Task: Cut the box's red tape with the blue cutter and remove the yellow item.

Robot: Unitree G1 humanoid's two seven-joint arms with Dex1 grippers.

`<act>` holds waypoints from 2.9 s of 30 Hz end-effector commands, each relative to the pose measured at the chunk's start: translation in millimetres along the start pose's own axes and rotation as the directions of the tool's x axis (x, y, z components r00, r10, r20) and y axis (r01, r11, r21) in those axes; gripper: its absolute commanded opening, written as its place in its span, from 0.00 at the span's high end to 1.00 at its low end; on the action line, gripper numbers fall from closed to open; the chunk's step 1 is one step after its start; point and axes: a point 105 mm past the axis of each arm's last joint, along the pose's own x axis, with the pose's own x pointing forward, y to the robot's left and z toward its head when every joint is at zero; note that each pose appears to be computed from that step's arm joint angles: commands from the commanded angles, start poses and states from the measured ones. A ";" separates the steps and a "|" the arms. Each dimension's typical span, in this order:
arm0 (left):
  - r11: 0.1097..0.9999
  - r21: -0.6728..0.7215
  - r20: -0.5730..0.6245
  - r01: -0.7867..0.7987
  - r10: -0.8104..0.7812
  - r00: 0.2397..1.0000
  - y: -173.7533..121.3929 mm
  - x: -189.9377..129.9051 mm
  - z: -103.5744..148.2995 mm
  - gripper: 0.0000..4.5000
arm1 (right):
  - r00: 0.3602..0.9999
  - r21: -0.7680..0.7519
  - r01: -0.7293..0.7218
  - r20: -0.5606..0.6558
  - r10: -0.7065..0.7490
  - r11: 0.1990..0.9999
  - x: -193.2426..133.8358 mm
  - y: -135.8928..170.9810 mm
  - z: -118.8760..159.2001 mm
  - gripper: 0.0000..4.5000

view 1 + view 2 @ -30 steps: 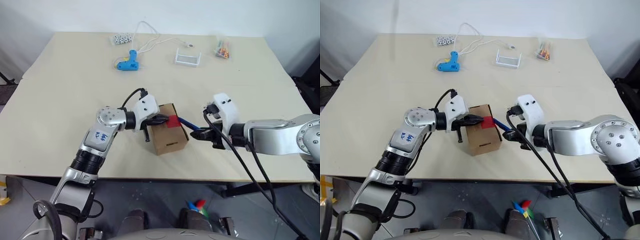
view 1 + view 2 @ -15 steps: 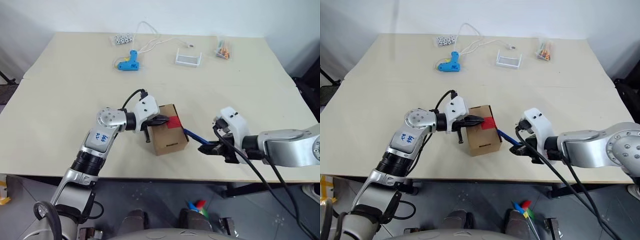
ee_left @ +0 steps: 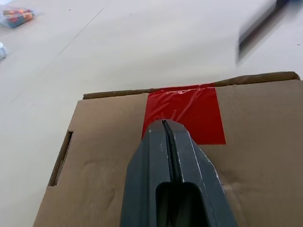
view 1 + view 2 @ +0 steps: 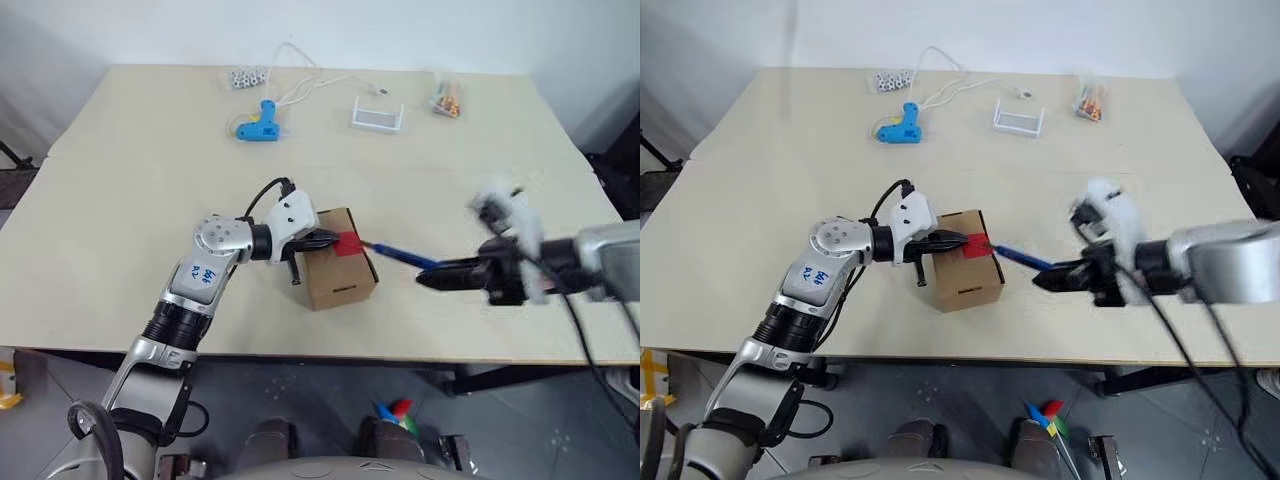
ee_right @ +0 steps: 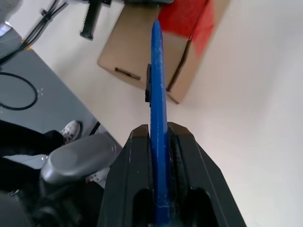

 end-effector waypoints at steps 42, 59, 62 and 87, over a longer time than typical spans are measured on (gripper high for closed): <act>0.933 -0.327 -0.118 -0.150 0.117 0.986 -24.3 -42.7 -49.0 1.00 | 0.942 -0.493 0.067 0.318 0.108 0.867 165.3 -8.6 -19.9 0.99; 0.936 -0.340 -0.151 -0.086 0.036 0.988 -41.4 -69.3 -46.8 1.00 | 0.976 -0.418 0.023 0.207 0.071 0.908 162.2 0.8 -44.9 0.99; 0.943 -0.315 -0.206 -0.112 0.047 0.977 -36.0 -80.1 -52.8 1.00 | 0.980 -0.396 0.031 0.194 0.050 0.918 149.5 -7.0 -45.9 0.99; 0.978 -0.140 -0.101 0.157 -0.171 0.980 -16.7 -27.7 -4.7 1.00 | 0.975 0.063 -0.139 0.181 0.126 0.988 128.7 7.0 -18.6 0.01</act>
